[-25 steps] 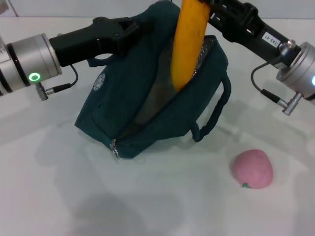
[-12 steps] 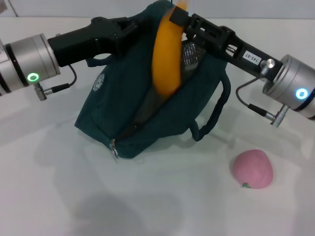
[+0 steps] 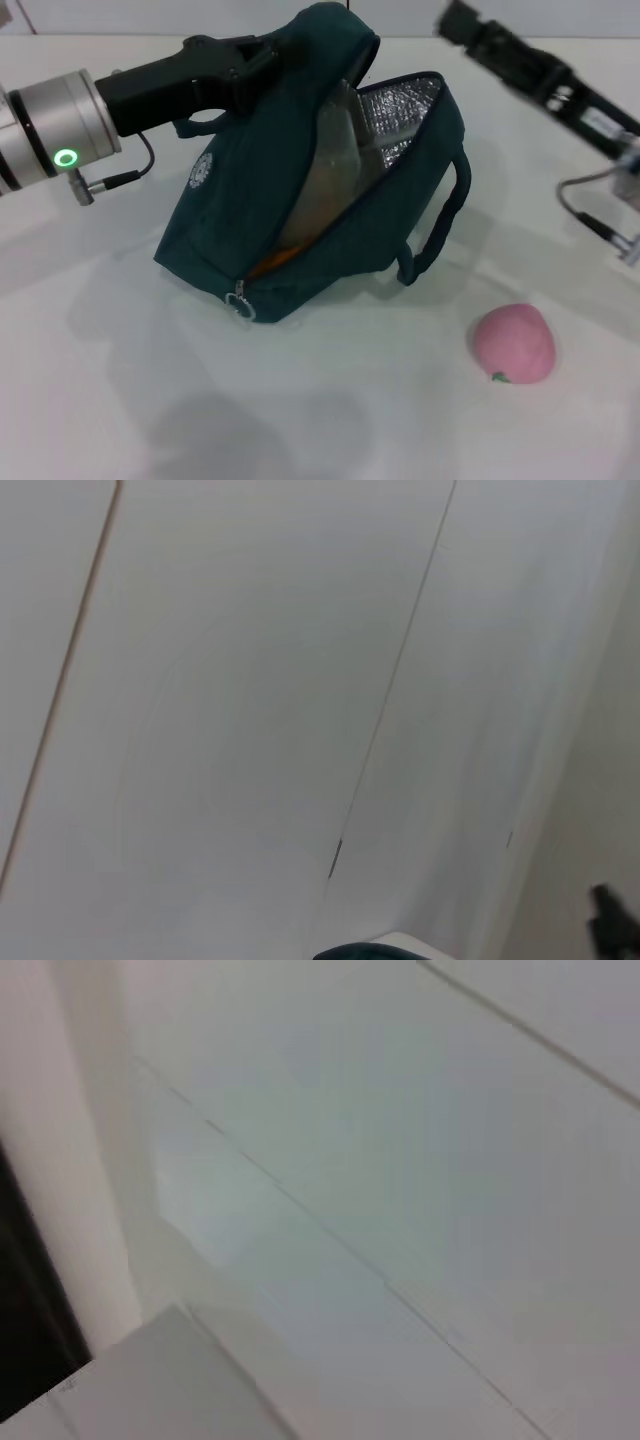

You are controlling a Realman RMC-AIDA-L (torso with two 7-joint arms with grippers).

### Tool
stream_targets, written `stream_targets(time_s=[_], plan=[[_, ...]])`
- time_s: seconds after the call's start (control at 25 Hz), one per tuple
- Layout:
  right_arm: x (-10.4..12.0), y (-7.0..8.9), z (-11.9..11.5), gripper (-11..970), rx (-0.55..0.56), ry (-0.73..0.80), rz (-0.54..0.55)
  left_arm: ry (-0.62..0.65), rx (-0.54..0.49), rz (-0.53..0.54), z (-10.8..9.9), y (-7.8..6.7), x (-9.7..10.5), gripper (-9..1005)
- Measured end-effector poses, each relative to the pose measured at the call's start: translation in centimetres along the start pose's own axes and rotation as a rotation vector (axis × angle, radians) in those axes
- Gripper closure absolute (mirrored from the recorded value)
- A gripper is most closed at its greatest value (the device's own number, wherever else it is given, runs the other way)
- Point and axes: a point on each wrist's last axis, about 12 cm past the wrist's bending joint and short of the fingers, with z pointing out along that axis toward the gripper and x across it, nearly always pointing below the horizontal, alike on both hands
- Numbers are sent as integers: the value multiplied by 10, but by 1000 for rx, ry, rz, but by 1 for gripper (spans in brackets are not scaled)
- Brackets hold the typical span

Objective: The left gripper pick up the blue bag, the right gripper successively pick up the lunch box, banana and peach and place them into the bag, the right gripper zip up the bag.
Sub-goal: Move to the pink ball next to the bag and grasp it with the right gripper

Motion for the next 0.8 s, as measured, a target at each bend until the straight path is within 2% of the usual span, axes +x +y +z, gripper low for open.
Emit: stream_targets(time_s=[0.12, 0.24, 0.36, 0.48, 0.64, 0.8], plan=[[-8, 6, -19, 109, -36, -6, -116, 0, -2, -1, -1, 0, 0, 952], [-15, 11, -49, 87, -26, 40, -250, -1, -9, -3, -3, 1, 1, 952], [-16, 17, -84, 89, 14, 171, -405, -2, -19, -4, -7, 1, 3, 952], [-8, 23, -114, 90, 63, 305, -505, -8, -30, -9, -11, 2, 4, 952], [8, 25, -138, 92, 111, 426, -577, -13, -48, -17, -17, 3, 6, 952], [25, 19, -149, 94, 165, 488, -593, -12, -44, -17, -15, 3, 6, 952]])
